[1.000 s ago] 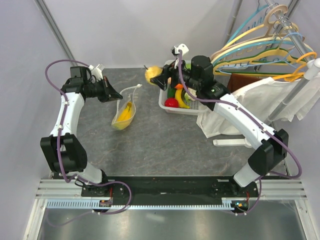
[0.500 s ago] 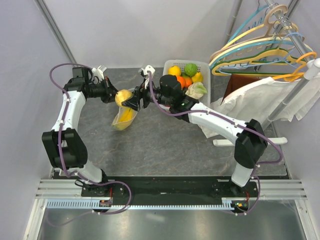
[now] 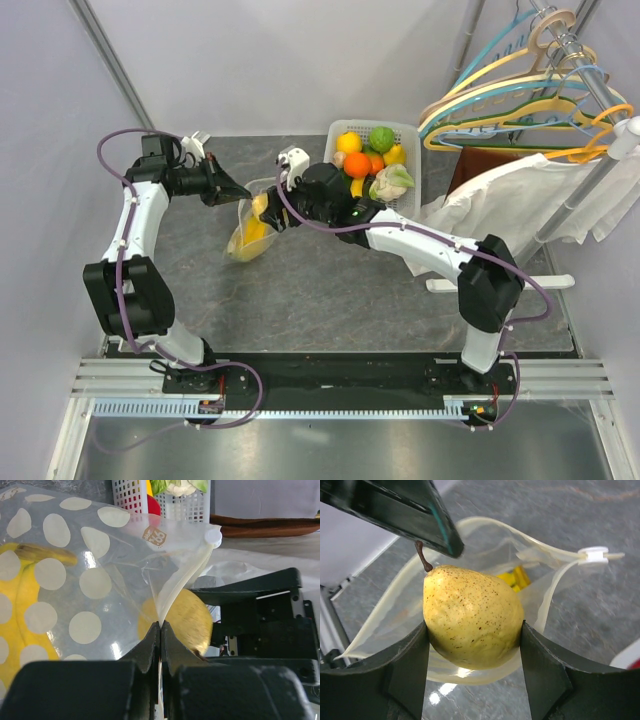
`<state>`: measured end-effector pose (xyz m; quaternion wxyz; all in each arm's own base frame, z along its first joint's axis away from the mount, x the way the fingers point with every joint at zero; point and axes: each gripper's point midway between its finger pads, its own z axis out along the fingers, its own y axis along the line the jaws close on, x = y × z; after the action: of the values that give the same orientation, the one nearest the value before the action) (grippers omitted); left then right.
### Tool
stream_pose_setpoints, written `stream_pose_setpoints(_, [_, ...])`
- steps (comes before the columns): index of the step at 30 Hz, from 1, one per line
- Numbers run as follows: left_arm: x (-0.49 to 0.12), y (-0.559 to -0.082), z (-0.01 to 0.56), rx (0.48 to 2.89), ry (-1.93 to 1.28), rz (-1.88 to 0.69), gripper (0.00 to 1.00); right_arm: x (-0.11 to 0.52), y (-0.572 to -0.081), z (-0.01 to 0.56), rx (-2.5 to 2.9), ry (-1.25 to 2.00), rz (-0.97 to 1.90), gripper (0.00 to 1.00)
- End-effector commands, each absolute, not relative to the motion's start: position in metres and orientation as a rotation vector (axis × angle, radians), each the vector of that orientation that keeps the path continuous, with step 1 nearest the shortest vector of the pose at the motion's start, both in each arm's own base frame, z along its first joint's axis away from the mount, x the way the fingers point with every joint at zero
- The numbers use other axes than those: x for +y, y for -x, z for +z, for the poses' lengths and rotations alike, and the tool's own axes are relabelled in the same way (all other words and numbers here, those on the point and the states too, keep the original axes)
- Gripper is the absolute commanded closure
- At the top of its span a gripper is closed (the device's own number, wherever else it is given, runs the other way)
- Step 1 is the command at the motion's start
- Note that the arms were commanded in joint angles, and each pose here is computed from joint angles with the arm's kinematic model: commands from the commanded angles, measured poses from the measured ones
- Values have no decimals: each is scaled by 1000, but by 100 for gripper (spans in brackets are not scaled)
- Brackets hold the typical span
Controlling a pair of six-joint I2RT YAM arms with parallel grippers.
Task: Place the food in the zip-top bag and seal the zipper
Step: Place the fake fruit in the zipper food storage bag.
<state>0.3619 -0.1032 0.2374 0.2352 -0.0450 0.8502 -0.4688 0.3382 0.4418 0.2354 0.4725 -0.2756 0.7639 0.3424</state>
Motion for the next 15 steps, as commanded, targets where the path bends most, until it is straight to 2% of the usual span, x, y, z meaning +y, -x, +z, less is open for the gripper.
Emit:
stream_pose_setpoints(1, [-105, -366, 255, 2287, 117, -1333, 98, 431, -347, 226, 1958, 633, 690, 52])
stream_pose_setpoints(3, [-106, -366, 256, 2285, 114, -1335, 98, 432, -344, 225, 1954, 653, 649, 48])
stream_pose_setpoints(6, [-106, -367, 256, 2286, 117, -1348, 98, 437, -340, 227, 1957, 670, 654, 14])
stream_pose_setpoints(10, [-106, -367, 257, 2283, 116, -1350, 98, 445, -335, 255, 1896, 689, 731, 2])
stream_pose_setpoints(15, [-102, -371, 259, 2278, 126, -1334, 98, 444, -325, 319, 1725, 735, 824, 2])
